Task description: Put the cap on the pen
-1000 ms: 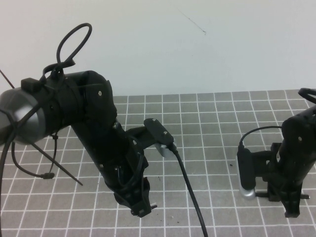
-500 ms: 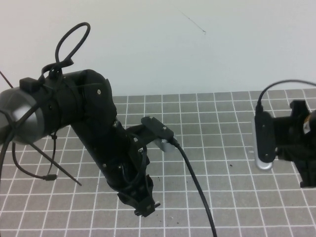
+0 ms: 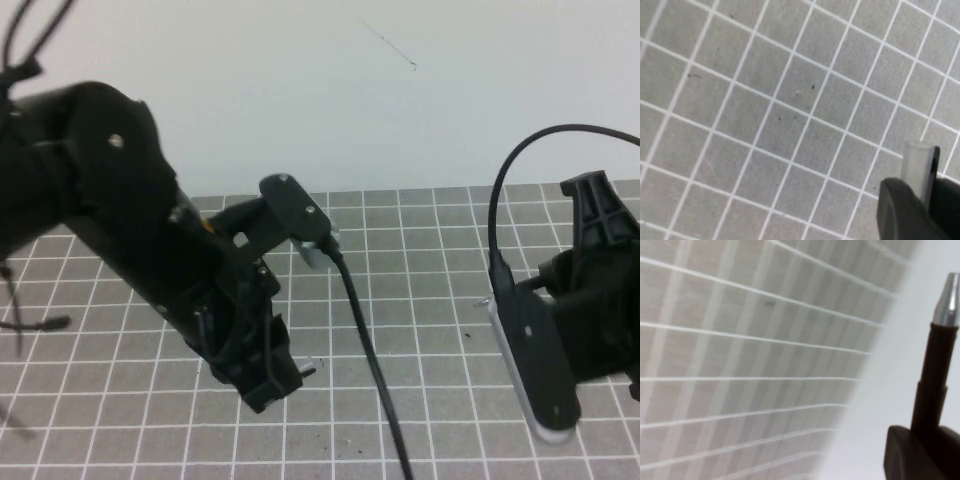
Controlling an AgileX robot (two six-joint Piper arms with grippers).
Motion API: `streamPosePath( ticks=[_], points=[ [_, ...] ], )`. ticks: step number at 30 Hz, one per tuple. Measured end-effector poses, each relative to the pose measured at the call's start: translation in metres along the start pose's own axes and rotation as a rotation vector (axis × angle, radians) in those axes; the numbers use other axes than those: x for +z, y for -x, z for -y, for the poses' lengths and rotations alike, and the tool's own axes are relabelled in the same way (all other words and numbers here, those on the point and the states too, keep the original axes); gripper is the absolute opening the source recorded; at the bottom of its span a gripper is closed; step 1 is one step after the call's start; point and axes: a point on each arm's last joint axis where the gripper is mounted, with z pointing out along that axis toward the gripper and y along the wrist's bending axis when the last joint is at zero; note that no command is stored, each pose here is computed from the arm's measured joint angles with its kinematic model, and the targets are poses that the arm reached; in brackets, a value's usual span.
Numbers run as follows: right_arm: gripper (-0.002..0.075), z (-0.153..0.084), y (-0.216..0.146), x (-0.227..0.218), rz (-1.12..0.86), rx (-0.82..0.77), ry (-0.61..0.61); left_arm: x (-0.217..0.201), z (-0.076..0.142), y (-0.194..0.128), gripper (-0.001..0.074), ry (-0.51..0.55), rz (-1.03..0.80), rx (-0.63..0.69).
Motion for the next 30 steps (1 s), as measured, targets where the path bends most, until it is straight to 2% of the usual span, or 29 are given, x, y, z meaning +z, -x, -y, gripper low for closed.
streamPosePath(
  ticks=[5, 9, 16, 30],
  points=[
    [0.0067, -0.013, 0.016, -0.024, 0.063, -0.092, -0.204, -0.014, 0.007, -0.002, 0.0080, 0.030, 0.026, 0.031],
    [0.0067, -0.020, 0.030, -0.031, 0.107, -0.095, -0.292, -0.014, 0.009, 0.000, 0.0080, 0.006, 0.049, 0.019],
    [0.0067, -0.027, 0.048, -0.024, 0.133, -0.088, -0.276, -0.015, 0.016, 0.007, 0.0080, -0.066, 0.125, -0.001],
    [0.0067, -0.029, 0.059, -0.017, 0.134, -0.191, -0.289, -0.012, 0.017, 0.011, 0.0080, -0.100, 0.155, 0.054]
  ],
)
